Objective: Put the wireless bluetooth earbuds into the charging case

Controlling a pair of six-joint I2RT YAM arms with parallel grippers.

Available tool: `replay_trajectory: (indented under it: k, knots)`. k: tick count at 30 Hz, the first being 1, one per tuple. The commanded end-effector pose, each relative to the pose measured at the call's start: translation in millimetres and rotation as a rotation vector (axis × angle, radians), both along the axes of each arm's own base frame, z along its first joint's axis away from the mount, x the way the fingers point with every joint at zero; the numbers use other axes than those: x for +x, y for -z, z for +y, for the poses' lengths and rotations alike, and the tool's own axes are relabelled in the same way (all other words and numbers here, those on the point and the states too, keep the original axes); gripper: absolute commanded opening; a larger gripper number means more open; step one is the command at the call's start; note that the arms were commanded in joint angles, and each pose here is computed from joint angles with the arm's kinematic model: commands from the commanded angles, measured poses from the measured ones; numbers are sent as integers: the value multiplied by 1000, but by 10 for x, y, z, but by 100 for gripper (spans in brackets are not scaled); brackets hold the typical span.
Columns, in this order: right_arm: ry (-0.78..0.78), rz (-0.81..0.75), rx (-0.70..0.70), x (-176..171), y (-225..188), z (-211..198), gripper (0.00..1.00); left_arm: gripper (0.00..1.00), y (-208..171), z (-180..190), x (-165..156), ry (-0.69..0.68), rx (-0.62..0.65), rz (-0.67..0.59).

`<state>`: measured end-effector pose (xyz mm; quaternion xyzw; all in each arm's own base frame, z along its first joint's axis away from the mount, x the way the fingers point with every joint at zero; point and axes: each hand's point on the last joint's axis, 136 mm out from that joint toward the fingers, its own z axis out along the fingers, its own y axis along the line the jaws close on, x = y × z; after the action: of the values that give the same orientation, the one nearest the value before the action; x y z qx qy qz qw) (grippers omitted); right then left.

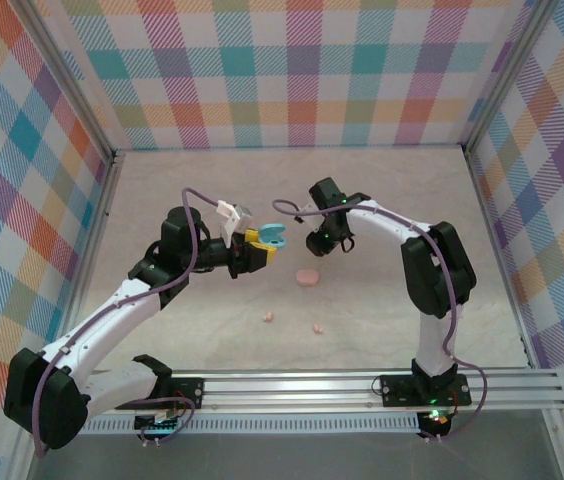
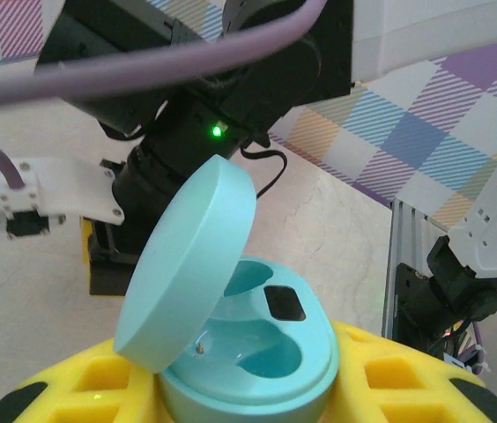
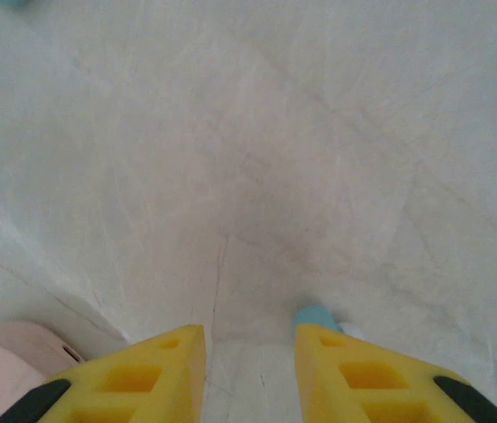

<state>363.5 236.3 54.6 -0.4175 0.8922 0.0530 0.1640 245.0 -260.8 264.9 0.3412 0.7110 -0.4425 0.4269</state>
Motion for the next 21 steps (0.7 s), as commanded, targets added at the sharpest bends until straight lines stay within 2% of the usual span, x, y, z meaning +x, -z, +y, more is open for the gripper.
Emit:
replay_trajectory:
  k: [1, 21]
  knots:
    - [-107, -36, -17, -24, -27, 7, 33, 23, -105, -4, -67, 28, -15, -35]
    - [-126, -45, -154, 96, 157, -140, 33, 23, -129, 2, -89, 36, -10, -46]
